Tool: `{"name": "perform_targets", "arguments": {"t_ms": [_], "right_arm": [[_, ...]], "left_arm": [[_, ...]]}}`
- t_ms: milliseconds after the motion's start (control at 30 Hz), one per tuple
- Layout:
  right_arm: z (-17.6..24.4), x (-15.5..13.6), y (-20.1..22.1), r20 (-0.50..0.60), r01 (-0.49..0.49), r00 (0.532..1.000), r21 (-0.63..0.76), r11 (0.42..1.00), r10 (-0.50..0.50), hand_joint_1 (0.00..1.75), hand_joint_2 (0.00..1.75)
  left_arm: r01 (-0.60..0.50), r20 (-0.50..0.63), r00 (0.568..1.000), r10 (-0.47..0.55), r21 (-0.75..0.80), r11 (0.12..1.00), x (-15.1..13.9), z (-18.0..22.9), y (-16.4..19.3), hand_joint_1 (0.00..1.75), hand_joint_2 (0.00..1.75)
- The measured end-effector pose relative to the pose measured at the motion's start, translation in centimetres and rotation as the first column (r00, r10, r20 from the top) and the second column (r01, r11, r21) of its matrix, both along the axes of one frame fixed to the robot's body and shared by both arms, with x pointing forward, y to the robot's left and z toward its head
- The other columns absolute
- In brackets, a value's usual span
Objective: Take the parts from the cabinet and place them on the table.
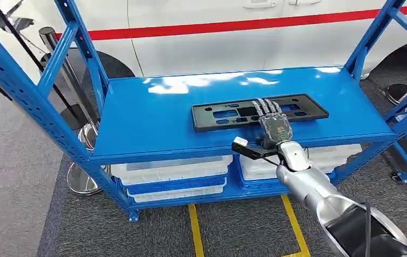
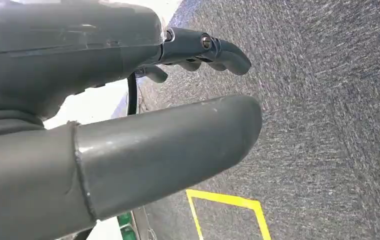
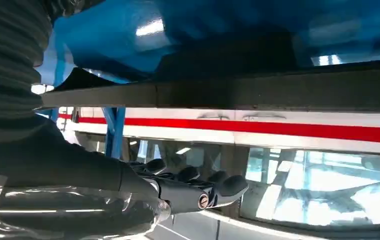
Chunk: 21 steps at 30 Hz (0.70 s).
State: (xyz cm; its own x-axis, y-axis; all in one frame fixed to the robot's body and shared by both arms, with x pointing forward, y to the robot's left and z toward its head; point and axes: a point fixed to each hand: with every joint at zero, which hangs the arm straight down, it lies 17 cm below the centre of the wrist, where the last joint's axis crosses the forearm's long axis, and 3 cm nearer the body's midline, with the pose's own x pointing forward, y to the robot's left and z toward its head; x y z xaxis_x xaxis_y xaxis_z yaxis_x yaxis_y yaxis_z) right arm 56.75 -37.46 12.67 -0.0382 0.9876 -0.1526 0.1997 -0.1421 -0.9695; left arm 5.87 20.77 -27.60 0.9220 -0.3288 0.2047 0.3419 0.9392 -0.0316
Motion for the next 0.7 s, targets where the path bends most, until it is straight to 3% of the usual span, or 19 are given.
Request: {"name": "perform_targets", "arguments": {"t_ms": [33, 67, 100, 133, 200, 233, 700], "right_arm": [[0.0, 0.0, 0.0, 0.000, 0.001, 1.000, 0.000, 1.000, -0.001, 0.00, 1.75], [0.0, 0.0, 0.0, 0.000, 0.001, 1.000, 0.000, 1.000, -0.001, 1.34, 1.75], [0.0, 0.0, 0.0, -0.001, 0.001, 1.000, 0.000, 1.000, -0.001, 1.75, 1.75], [-0.2, 0.0, -0.1, -0.006, 0.002, 1.000, -0.001, 1.000, -0.002, 1.75, 1.75], [-0.6, -0.1, -0.2, -0.016, 0.000, 1.000, -0.001, 1.000, 0.000, 1.75, 1.75], [-0.8, -0.3, -0.1, -0.021, -0.002, 1.000, -0.002, 1.000, 0.002, 1.75, 1.75], [-1.6, -0.8, 3.8, -0.020, -0.085, 0.996, -0.006, 0.996, 0.085, 1.75, 1.75]], "left_arm": [[0.000, 0.000, 1.000, 0.000, 0.000, 1.000, 0.0, 0.0, 0.0, 0.00, 0.00], [0.000, 0.000, 1.000, 0.000, 0.000, 1.000, 0.0, 0.0, 0.0, 0.00, 0.00], [0.000, 0.000, 1.000, 0.000, 0.000, 1.000, 0.0, 0.0, 0.0, 0.00, 0.00], [0.000, -0.001, 1.000, 0.000, -0.004, 1.000, 0.0, 0.0, -0.1, 0.00, 1.75], [0.000, 0.002, 1.000, 0.000, -0.012, 1.000, 0.0, 0.1, -0.2, 0.00, 1.75], [-0.002, 0.003, 1.000, 0.002, -0.014, 1.000, 0.1, 0.1, -0.2, 0.00, 0.00], [-0.010, 0.005, 1.000, 0.011, -0.035, 0.999, 0.2, 0.2, -0.5, 0.00, 0.00]]}}
